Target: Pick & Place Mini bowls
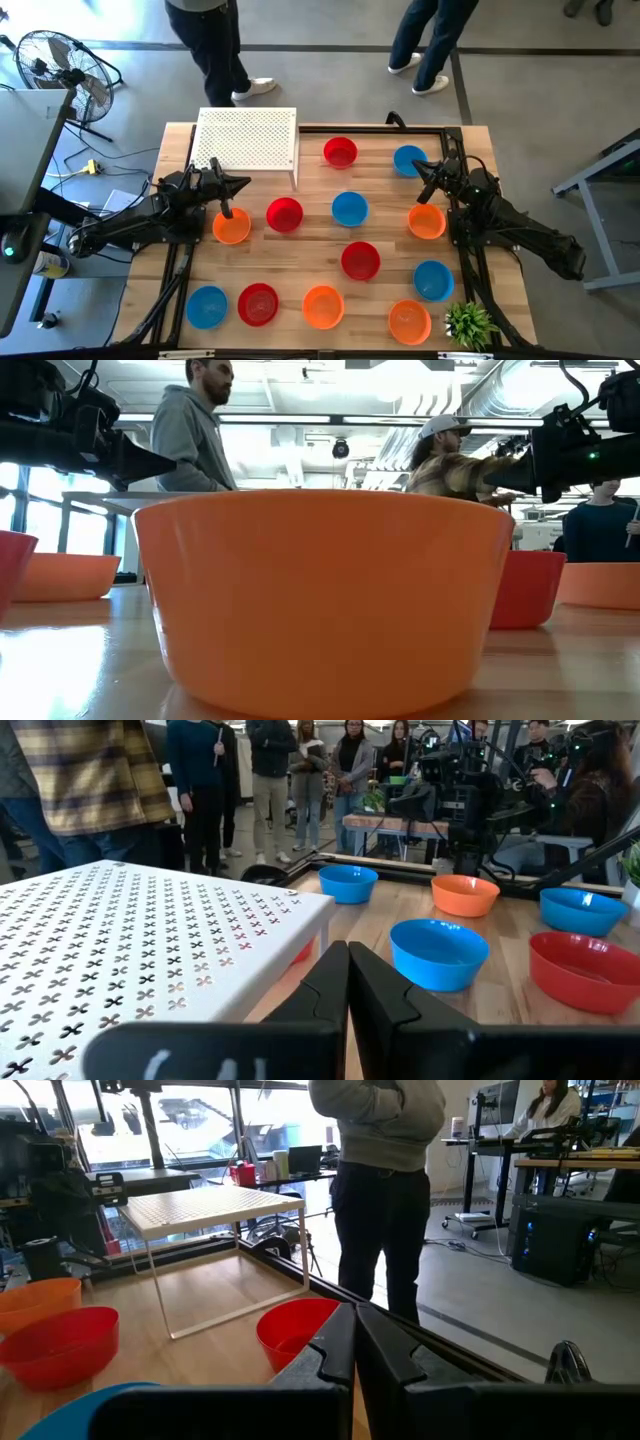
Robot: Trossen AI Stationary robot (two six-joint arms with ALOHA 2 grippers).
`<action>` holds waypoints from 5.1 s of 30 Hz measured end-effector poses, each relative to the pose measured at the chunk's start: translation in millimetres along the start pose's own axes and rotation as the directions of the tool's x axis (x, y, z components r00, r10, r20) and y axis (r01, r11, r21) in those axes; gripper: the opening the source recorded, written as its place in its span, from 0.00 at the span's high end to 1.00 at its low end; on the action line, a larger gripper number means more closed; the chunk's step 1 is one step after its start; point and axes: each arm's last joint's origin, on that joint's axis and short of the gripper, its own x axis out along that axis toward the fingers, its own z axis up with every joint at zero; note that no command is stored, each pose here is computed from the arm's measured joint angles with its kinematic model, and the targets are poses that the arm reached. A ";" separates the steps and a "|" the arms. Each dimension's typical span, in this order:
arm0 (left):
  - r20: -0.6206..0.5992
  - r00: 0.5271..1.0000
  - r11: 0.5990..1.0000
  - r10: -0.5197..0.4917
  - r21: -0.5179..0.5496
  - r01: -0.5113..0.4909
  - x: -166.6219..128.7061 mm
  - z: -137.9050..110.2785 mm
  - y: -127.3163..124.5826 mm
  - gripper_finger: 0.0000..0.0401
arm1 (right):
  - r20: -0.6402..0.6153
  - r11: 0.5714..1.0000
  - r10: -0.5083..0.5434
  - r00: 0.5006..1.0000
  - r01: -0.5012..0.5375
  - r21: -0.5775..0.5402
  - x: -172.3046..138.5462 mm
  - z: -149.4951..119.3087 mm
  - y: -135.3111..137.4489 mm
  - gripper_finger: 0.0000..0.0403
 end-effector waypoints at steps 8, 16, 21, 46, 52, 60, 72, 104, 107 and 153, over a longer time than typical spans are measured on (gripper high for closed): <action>0.000 1.000 1.000 0.000 0.000 0.000 0.0 0.0 0.0 1.00 | 0.000 1.000 0.000 1.000 0.000 0.000 0.0 0.0 0.0 1.00; 0.000 1.000 1.000 0.000 0.000 0.000 0.0 0.0 0.0 1.00 | 0.000 1.000 0.000 1.000 0.000 0.000 0.0 0.0 0.0 1.00; 0.000 1.000 1.000 0.000 0.000 0.000 0.0 0.0 0.0 1.00 | 0.000 1.000 0.000 1.000 0.000 0.000 0.0 0.0 0.0 1.00; 0.004 1.000 1.000 0.004 -0.009 -0.004 0.0 0.3 0.1 1.00 | 0.223 0.927 0.344 0.912 -0.367 0.069 -3.1 54.6 17.4 1.00; 0.005 1.000 1.000 -0.018 -0.018 0.018 0.0 0.6 -0.5 1.00 | -0.033 0.955 0.297 0.954 -0.295 0.043 16.8 57.6 31.7 1.00; 0.004 1.000 1.000 -0.018 -0.018 0.018 0.0 0.5 -0.5 1.00 | -0.361 0.981 0.188 0.913 -0.155 0.119 49.7 27.6 56.9 1.00; -0.003 1.000 1.000 -0.017 0.014 0.017 0.0 -0.3 -0.5 1.00 | -0.714 0.930 0.198 0.672 -0.358 -0.080 97.1 19.7 108.3 0.75; 0.001 1.000 1.000 -0.018 -0.019 0.018 0.6 0.3 -0.5 1.00 | -0.835 0.968 0.208 0.509 0.017 0.252 134.4 -21.6 99.6 0.77; -0.010 1.000 1.000 -0.020 -0.017 0.020 1.7 -0.5 -0.5 1.00 | -0.848 0.969 0.200 0.491 0.029 0.245 136.0 -28.3 99.8 0.80; -0.441 0.873 0.900 -0.206 0.264 0.346 87.6 66.7 -89.5 0.99 | -0.783 0.947 0.273 0.558 -0.301 0.116 242.6 47.2 183.4 1.00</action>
